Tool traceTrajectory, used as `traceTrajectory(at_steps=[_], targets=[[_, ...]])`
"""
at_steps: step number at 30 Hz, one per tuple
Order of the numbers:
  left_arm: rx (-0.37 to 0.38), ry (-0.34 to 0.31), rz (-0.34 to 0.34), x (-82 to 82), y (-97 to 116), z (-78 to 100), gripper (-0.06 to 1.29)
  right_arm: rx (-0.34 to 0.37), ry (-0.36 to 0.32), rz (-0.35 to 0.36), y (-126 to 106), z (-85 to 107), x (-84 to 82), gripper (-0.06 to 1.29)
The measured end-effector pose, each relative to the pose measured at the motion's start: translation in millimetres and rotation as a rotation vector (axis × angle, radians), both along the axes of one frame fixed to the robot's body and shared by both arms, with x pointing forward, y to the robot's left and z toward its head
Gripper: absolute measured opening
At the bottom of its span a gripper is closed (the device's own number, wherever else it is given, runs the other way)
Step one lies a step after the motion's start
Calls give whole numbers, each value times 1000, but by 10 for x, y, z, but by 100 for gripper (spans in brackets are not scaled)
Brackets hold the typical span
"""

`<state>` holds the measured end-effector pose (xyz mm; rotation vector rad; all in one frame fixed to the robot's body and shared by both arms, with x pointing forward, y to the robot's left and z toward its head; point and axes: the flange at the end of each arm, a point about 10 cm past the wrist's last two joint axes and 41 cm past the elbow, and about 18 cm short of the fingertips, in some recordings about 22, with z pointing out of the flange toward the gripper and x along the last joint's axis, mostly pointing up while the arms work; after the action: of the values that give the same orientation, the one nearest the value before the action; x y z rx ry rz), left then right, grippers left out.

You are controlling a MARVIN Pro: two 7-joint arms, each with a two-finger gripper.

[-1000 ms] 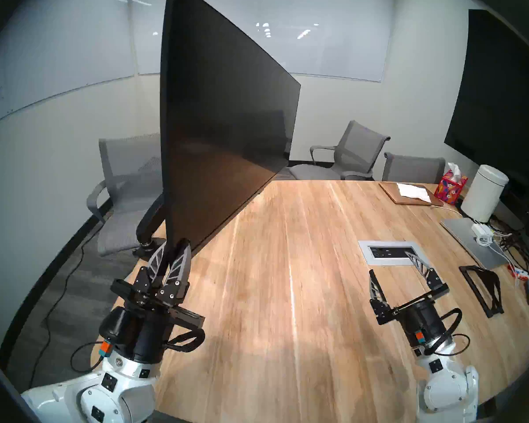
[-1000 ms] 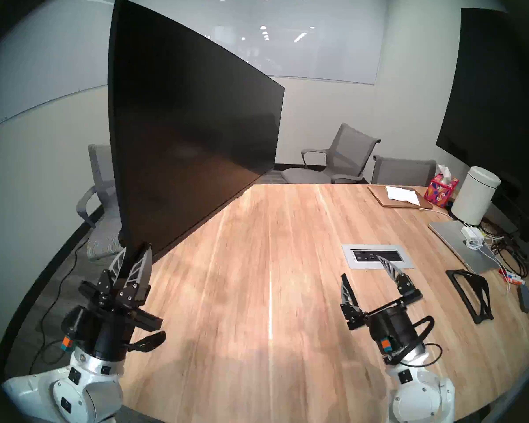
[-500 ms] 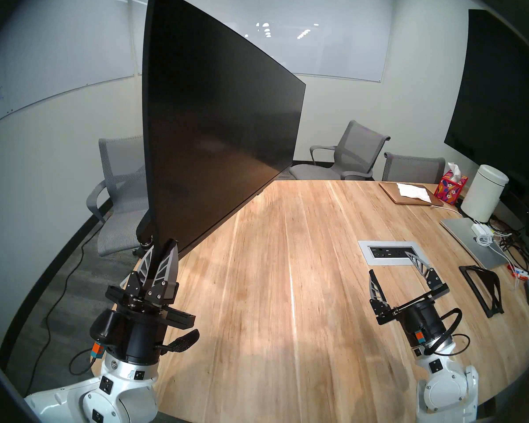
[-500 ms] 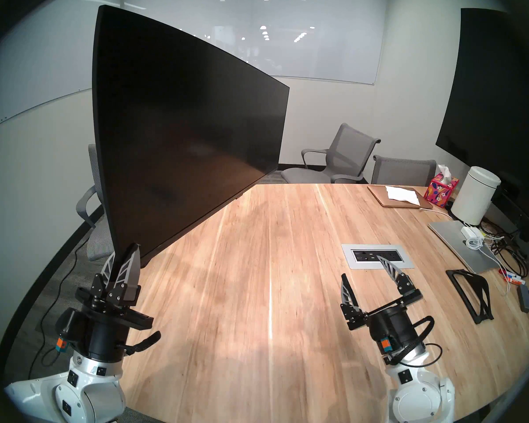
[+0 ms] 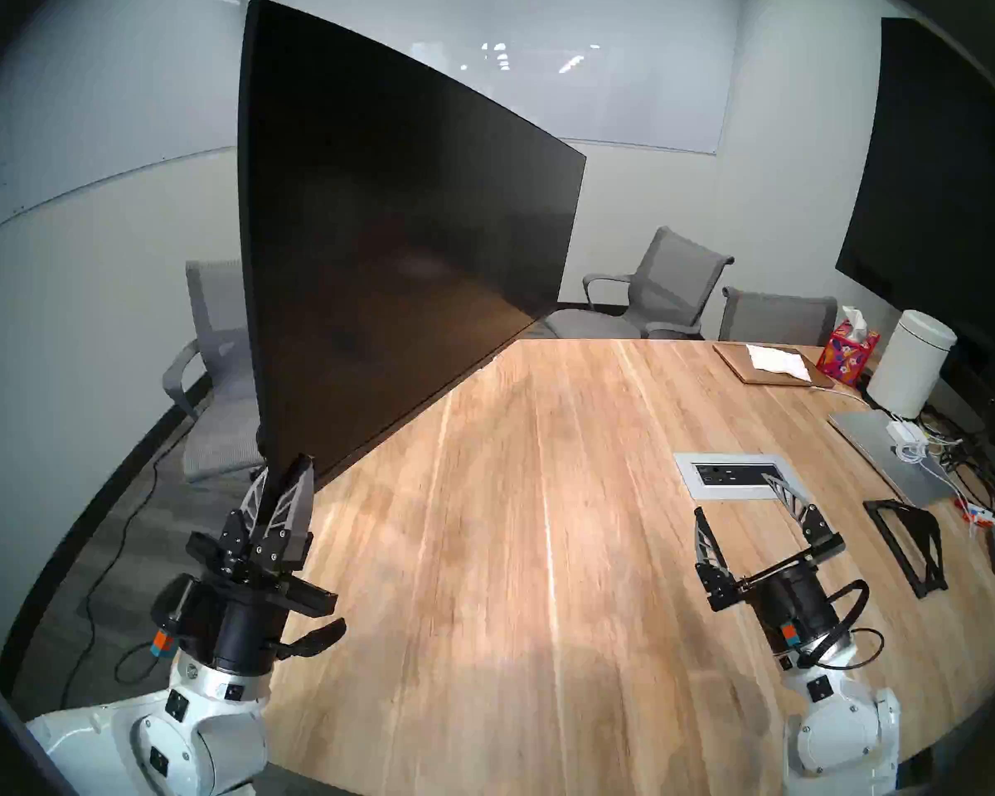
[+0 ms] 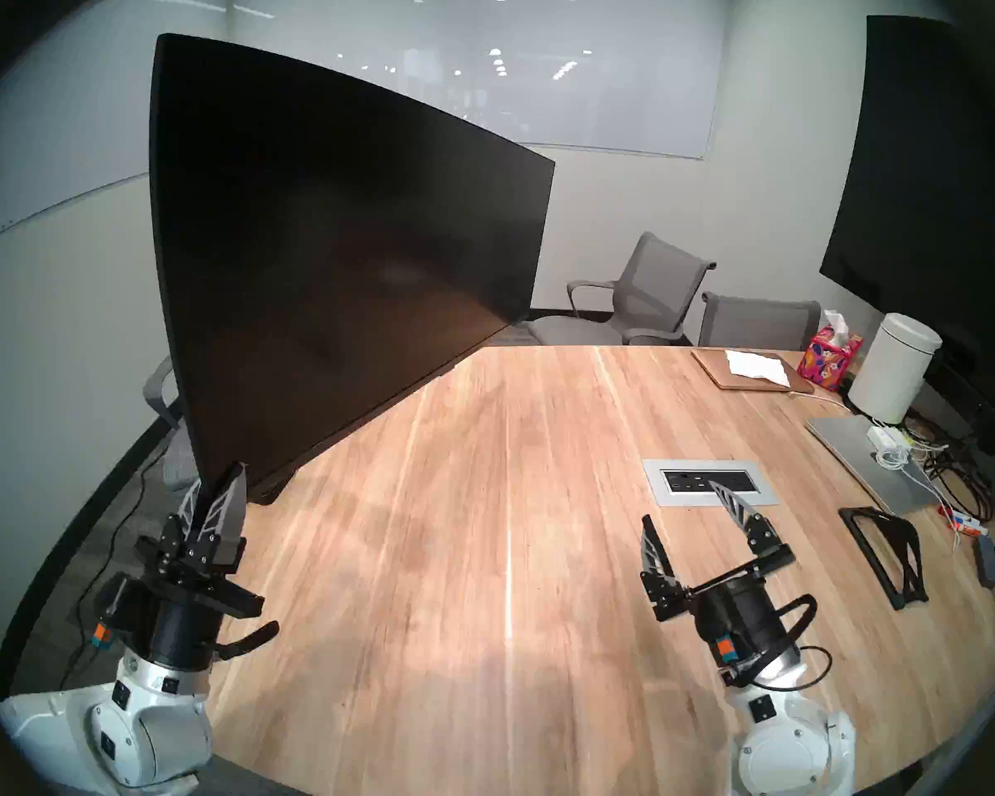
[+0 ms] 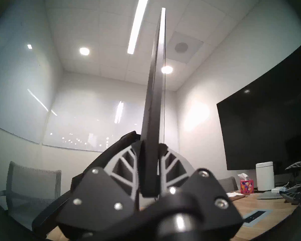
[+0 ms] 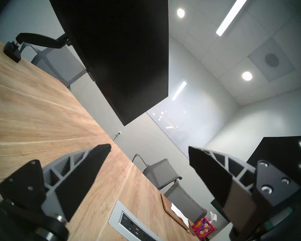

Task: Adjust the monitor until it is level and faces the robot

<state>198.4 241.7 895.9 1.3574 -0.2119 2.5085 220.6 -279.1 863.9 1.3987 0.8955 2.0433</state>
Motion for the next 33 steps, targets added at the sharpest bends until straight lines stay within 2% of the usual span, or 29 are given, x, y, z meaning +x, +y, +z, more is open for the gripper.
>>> traceTrajectory(at_steps=[6,14,33], targets=[[10,38,27,42,119,-74,18,0,0,0,0,0,0,123],[-30,81,67,77,189,-116,18,0,0,0,0,0,0,123],[-126,96,116,136,182,-140,18,0,0,0,0,0,0,123]])
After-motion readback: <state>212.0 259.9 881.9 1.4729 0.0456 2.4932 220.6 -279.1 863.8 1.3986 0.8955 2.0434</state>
